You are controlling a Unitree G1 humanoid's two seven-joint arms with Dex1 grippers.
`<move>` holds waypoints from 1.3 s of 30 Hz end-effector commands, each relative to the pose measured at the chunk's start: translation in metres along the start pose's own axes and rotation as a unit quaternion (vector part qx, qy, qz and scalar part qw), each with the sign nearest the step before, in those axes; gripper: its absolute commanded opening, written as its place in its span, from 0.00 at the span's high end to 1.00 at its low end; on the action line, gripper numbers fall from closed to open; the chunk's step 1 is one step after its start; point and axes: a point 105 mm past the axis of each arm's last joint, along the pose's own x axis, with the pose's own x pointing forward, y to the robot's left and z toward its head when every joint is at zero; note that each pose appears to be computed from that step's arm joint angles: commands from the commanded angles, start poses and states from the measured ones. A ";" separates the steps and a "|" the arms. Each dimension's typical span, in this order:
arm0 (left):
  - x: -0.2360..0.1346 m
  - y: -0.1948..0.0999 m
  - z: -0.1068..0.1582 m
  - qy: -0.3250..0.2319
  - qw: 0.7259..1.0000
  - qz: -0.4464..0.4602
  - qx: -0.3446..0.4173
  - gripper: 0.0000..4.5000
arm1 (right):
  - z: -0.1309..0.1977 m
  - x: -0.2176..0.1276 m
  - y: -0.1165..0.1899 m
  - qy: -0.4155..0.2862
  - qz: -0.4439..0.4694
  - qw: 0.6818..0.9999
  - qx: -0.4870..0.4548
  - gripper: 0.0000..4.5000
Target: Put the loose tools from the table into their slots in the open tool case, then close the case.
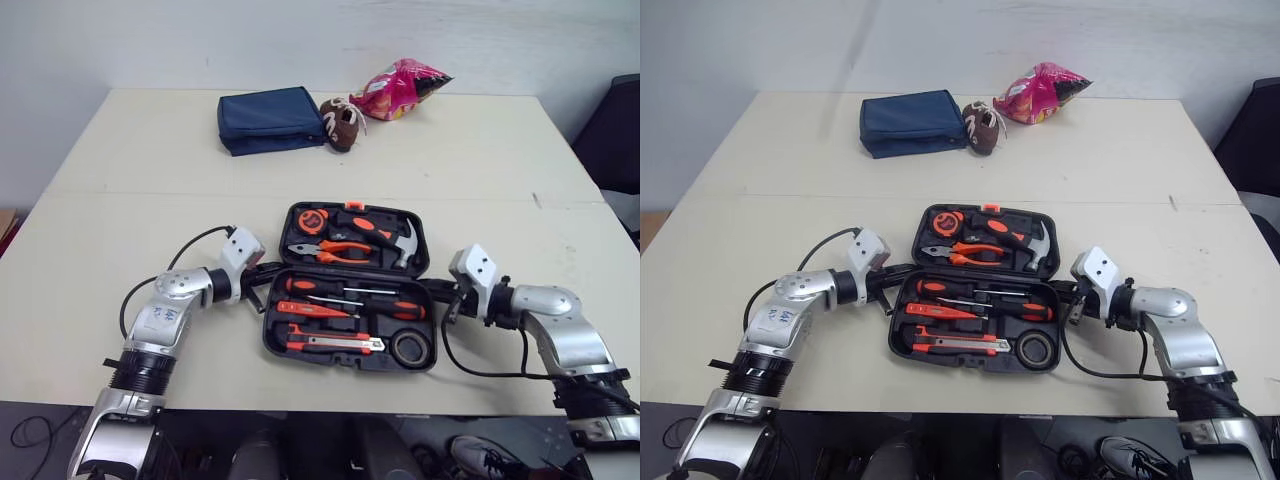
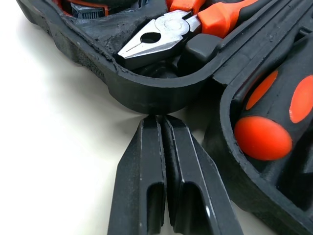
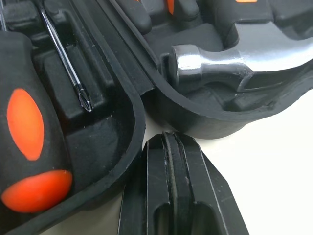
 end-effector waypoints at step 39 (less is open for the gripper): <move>0.003 0.044 0.070 0.064 0.972 0.073 -0.212 0.01 | 0.054 -0.018 -0.056 0.162 -0.135 0.931 0.298 0.00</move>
